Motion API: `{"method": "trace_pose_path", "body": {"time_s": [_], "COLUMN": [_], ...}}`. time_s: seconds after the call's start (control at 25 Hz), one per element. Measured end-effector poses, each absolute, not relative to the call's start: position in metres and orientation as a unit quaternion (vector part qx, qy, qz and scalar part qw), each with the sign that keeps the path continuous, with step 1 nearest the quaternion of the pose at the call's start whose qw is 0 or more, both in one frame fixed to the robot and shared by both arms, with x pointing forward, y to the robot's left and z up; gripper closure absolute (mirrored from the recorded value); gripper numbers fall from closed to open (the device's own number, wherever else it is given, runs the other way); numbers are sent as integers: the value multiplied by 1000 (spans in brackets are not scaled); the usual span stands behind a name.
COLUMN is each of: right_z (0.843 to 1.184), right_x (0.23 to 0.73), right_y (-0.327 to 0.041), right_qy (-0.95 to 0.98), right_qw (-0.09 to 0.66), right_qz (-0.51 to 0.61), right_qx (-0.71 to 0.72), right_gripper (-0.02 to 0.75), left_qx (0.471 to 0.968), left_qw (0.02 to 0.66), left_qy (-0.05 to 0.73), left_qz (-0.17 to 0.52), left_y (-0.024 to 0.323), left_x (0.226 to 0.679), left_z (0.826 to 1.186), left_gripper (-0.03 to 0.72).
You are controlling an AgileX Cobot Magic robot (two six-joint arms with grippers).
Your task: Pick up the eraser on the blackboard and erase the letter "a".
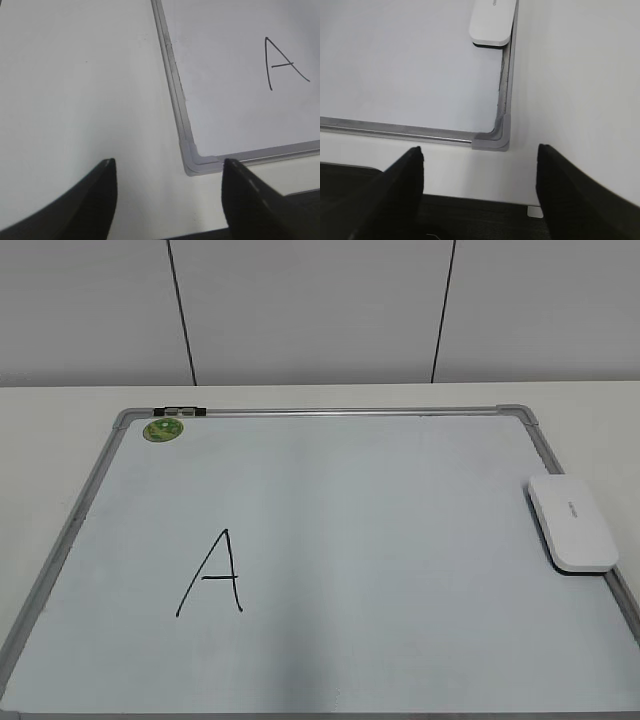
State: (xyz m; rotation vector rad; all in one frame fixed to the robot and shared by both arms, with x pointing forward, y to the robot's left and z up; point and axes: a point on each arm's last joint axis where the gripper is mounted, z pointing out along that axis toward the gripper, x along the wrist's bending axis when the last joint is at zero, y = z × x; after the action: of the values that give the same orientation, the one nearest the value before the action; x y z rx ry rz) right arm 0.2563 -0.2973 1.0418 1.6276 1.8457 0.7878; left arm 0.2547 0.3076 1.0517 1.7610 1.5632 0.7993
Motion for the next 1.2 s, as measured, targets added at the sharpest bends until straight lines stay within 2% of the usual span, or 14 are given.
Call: {"method": "trace_pose_path", "body": {"time_s": [1.2], "right_z": [1042], "right_x": [255], "right_y": [-297], "right_qy": [681], "right_qw": [276], "right_qz": [301], "right_qx": [608], "right_gripper": [218], "left_qx": [674], "left_qw": [325], "left_qy": [590], "left_qz": [303], "left_y": [307], "left_x": [255], "left_z": [1052], "left_gripper": [227]}}
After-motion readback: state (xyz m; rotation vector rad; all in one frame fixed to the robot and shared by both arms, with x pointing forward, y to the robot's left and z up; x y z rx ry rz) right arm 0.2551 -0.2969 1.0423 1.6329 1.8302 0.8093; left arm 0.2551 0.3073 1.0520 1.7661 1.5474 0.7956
